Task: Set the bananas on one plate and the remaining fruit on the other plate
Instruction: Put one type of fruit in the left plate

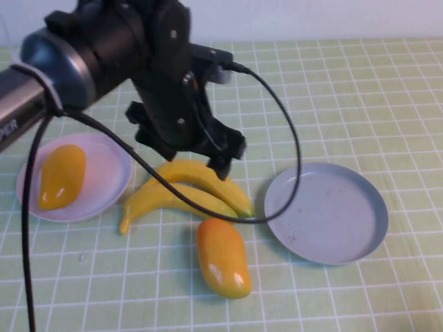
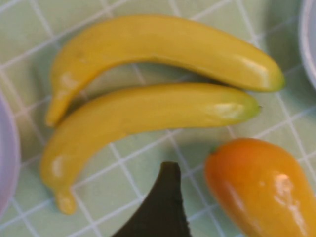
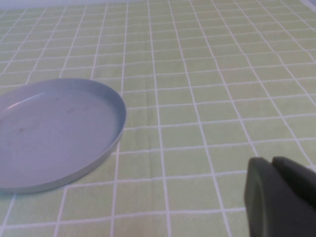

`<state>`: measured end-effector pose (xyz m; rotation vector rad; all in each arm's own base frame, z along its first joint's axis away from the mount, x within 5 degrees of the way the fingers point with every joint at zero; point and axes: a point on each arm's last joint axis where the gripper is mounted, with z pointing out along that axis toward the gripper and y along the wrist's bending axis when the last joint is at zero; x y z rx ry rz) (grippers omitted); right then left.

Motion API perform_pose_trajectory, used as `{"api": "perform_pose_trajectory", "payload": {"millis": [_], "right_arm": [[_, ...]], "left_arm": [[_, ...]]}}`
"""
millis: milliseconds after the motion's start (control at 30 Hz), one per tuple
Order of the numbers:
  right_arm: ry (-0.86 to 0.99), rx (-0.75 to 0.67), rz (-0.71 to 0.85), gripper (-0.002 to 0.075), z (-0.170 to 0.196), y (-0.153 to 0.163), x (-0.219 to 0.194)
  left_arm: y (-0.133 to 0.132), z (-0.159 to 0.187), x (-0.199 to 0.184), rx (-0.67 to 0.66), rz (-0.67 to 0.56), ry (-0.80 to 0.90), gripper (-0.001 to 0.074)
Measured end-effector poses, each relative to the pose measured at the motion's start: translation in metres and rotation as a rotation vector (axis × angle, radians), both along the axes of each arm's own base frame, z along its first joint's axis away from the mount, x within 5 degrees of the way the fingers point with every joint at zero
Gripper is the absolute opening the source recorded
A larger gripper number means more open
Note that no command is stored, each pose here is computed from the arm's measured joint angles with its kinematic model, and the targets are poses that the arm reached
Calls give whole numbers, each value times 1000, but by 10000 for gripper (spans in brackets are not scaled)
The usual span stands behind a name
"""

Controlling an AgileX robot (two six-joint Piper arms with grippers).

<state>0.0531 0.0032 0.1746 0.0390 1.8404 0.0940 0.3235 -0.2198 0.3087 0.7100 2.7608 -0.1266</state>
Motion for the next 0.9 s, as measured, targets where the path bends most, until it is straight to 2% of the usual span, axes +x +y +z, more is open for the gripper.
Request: {"api": "perform_pose_trajectory", "payload": {"millis": [167,333,700,900], "right_arm": [[0,0,0,-15,0,0,0],[0,0,0,-15,0,0,0],[0,0,0,-16,0,0,0],[0,0,0,-15,0,0,0]], "left_arm": [[-40,-10,-37,8,-69,42,659],[-57,-28,-63,45,-94,101,659],[-43,-52,-90,113,-3,172,659],[-45,-60,-88,64,54,141,659]]}}
